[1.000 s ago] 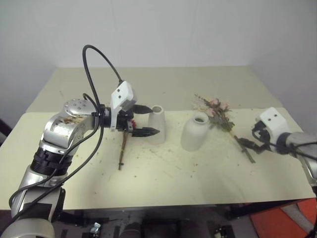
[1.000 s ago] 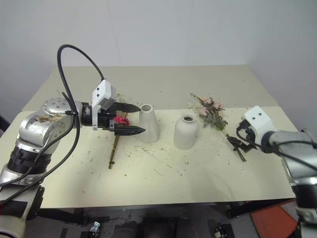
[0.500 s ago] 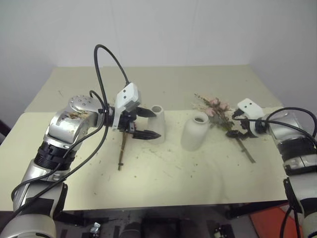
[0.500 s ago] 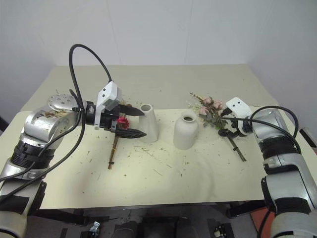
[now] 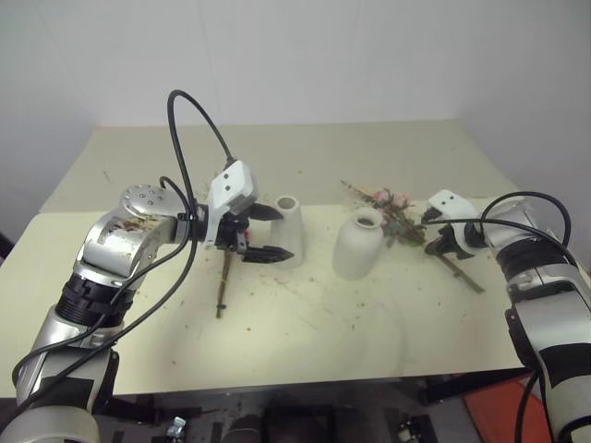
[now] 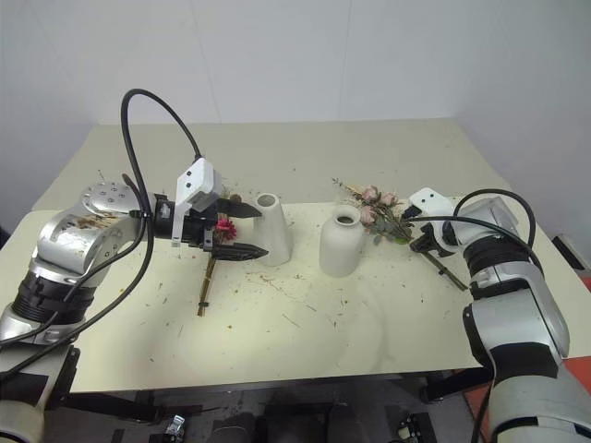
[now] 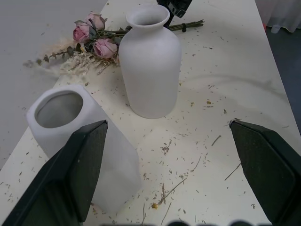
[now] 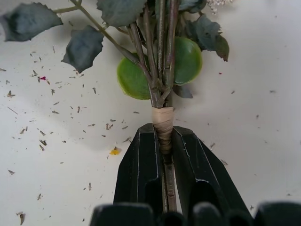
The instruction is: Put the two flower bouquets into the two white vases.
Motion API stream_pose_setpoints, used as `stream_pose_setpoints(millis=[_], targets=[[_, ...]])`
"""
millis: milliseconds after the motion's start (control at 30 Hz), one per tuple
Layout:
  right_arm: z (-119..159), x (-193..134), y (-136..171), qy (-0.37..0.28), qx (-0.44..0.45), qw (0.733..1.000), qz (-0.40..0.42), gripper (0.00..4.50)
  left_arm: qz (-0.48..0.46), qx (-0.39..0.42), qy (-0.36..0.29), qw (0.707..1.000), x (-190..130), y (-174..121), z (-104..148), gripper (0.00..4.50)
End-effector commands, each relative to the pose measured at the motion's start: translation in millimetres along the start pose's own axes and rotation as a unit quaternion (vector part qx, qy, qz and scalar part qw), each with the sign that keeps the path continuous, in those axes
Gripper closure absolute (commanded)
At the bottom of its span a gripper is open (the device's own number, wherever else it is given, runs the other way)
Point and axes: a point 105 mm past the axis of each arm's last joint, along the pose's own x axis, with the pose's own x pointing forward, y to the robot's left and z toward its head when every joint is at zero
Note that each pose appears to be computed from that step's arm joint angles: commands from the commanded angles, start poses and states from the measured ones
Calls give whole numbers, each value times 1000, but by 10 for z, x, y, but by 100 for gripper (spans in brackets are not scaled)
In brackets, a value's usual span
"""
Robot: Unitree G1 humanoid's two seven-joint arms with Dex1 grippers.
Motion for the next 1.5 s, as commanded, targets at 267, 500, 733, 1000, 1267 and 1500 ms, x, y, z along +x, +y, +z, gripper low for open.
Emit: stream_pose_setpoints(millis=[267,500,733,1000,1267,1500], targets=[[900,-947,-644,-312,89,922,-212,429,48,14,-21,999,-245,53,127,0],[1059,-1825,-215,-591,185,777,-117,429,38,8,-33,999,-277,10,111,0],[1099,-1857,476,-656,144,740,-33,429,34,12,-32,999,-227,62,32,0],[1208,-1981,859,-706,116,699,2,429,42,5,-39,998,-270,64,23,0],[1264,-1796,992,-690,121,713,26,429,57,-4,-35,998,-303,46,-23,0],[1225,-1636,1036,-675,132,725,32,429,64,-6,-32,997,-321,45,-37,0]])
